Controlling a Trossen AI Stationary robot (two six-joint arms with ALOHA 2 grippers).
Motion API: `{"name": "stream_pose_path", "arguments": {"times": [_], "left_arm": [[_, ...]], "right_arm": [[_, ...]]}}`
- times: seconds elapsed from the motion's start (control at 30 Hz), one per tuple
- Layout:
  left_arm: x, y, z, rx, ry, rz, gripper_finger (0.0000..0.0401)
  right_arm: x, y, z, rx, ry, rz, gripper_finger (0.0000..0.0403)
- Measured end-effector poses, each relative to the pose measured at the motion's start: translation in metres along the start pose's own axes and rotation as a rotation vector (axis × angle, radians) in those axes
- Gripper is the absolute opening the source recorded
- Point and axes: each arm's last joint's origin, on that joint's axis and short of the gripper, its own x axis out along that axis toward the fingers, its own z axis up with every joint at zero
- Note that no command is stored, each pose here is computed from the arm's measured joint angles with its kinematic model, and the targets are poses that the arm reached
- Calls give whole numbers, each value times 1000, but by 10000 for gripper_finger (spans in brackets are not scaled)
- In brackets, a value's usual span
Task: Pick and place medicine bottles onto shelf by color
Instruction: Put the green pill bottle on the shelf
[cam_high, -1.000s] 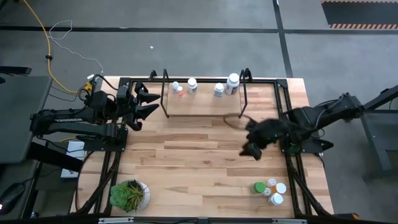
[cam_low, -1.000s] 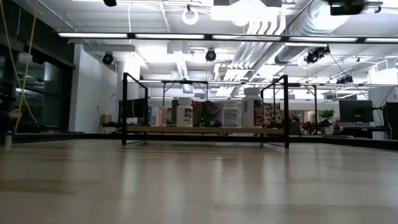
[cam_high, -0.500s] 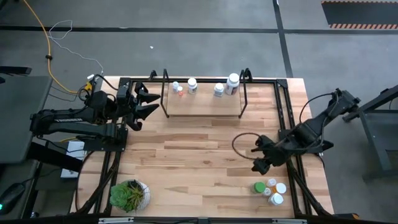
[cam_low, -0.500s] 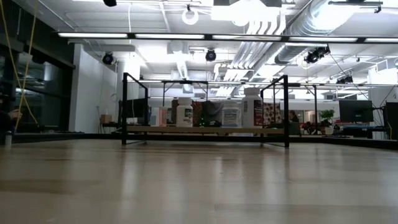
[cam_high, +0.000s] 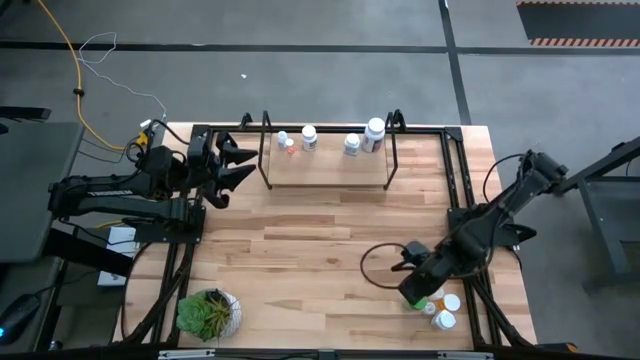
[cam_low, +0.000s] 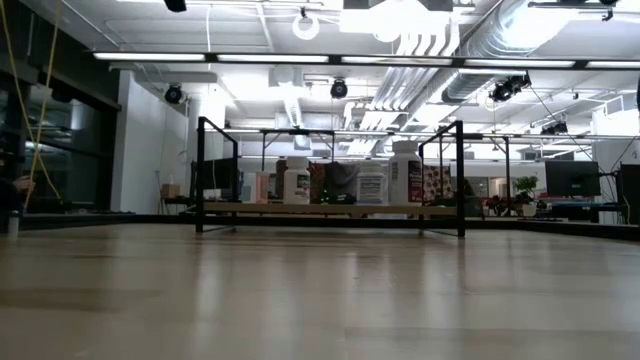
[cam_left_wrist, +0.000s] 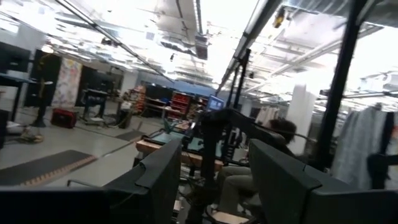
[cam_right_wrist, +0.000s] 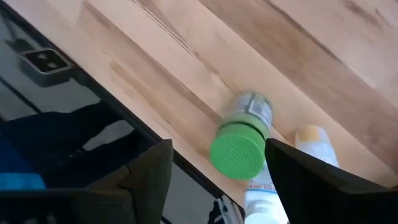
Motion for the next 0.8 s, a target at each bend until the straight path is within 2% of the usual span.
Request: {"name": "stream_pose_path", "arguments": {"times": [0.27,0.8], "left_arm": [[0,2,0,0,-14,59,176],[0,2,1,17,-15,61,180]], "right_arm": [[23,2,-14,60,45,-103,247],[62,5,-21,90,33,-218,247]]}}
